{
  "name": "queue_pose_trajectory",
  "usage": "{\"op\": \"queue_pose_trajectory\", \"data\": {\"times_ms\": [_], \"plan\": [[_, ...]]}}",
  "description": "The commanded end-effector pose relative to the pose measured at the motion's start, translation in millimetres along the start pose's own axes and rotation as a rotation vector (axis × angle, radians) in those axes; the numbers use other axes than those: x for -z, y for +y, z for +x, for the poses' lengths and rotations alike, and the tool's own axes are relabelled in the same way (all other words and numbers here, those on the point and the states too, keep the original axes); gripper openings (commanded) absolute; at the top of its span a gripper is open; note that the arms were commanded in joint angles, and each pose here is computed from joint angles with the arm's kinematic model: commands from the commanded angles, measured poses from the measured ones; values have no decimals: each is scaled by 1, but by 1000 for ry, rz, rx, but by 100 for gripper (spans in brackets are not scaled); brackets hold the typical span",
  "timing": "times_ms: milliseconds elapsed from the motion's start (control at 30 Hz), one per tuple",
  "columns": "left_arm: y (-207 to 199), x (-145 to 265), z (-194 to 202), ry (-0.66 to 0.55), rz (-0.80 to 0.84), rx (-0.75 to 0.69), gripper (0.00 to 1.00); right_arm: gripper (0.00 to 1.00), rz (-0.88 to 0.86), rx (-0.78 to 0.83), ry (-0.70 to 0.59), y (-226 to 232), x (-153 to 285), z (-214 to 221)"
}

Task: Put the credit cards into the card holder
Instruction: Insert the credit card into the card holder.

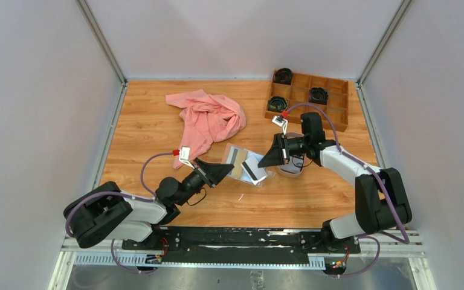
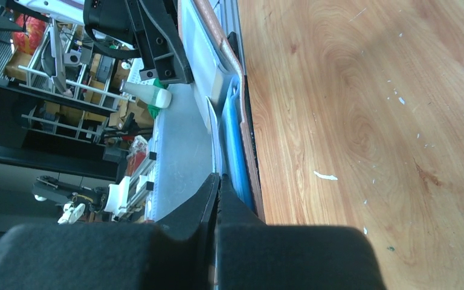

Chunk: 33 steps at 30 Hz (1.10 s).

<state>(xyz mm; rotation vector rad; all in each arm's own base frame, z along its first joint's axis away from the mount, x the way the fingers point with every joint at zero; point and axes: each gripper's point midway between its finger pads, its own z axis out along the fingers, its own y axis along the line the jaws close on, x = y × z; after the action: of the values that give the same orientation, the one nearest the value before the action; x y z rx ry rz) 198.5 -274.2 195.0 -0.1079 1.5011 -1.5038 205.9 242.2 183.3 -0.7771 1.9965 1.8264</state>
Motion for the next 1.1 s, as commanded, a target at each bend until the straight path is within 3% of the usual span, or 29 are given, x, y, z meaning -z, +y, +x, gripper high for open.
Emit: {"op": "queue_pose_trajectory", "data": {"times_ms": [0,433,1067], "plan": [[-25,-6,-17,-57,92,7,0,0,32,-19,-25,-4,-1,-6],[-33,-10,-26,-90,106,47,0,0,89,1,-133,-3,16,-27],[-32,-9,-42,-166,86,36,0,0,80,-11,-142,0,16,-25]]}}
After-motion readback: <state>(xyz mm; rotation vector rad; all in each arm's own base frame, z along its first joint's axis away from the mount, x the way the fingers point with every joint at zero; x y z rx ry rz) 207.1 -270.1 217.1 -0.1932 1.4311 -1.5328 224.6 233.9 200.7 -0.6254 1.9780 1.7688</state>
